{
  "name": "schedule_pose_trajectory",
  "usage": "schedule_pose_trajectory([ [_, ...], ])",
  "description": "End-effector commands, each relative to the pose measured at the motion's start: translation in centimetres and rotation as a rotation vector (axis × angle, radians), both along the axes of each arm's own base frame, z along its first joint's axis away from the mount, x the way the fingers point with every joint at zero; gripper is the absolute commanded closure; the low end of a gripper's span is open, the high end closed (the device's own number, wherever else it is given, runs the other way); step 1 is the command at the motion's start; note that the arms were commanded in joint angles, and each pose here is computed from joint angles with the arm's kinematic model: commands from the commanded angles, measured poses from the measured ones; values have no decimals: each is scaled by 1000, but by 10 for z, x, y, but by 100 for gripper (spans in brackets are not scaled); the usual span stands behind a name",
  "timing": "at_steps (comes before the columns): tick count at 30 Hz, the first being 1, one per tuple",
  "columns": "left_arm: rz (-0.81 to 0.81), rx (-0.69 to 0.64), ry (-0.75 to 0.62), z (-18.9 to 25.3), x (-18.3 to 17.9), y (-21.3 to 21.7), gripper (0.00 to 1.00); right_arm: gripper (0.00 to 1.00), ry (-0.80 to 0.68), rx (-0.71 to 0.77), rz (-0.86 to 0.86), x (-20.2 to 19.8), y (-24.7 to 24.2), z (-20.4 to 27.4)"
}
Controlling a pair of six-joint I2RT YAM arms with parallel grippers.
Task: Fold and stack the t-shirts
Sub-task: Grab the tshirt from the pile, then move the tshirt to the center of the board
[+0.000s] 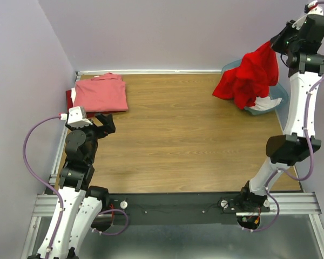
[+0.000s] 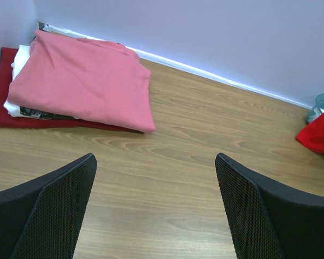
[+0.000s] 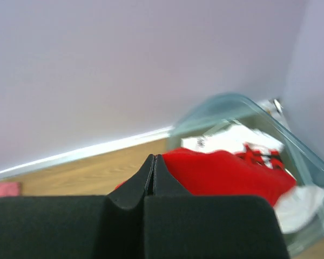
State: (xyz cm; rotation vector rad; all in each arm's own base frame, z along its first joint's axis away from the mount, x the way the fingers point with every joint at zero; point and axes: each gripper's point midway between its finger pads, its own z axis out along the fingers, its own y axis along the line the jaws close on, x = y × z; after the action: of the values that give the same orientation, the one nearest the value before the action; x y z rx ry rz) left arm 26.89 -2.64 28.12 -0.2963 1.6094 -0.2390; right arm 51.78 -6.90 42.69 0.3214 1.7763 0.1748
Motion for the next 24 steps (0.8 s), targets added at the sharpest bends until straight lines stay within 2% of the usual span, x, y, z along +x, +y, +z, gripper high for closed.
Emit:
schedule_pose_trajectory([
  [1, 22, -6, -23, 2, 0, 4, 2, 100, -154, 9, 189, -27, 82, 69],
  [5, 6, -5, -21, 2, 2, 1, 2, 99, -260, 4, 307, -51, 146, 112],
  [10, 11, -4, -18, 1, 2, 2, 2, 99, -361, 93, 487, -89, 215, 152],
  [13, 14, -4, -14, 0, 2, 3, 2, 99, -370, 165, 563, -107, 239, 158],
  [16, 23, -2, 1, -3, 4, 4, 2, 99, -344, 199, 573, -114, 242, 150],
  [20, 9, 15, 39, -11, 10, 1, 6, 100, -198, 225, 347, -102, 209, 88],
  [21, 8, 20, 60, -16, 13, 0, 7, 99, -89, 222, 288, -90, 205, 38],
  [22, 10, 22, 62, -16, 13, 0, 7, 98, -25, 230, 270, -88, 205, 10],
  [23, 10, 26, 81, -20, 16, 0, 7, 90, 29, 234, 227, -87, 200, -16],
  [24, 5, 28, 88, -21, 18, -1, 7, 66, 153, 232, 190, -92, 196, -74],
])
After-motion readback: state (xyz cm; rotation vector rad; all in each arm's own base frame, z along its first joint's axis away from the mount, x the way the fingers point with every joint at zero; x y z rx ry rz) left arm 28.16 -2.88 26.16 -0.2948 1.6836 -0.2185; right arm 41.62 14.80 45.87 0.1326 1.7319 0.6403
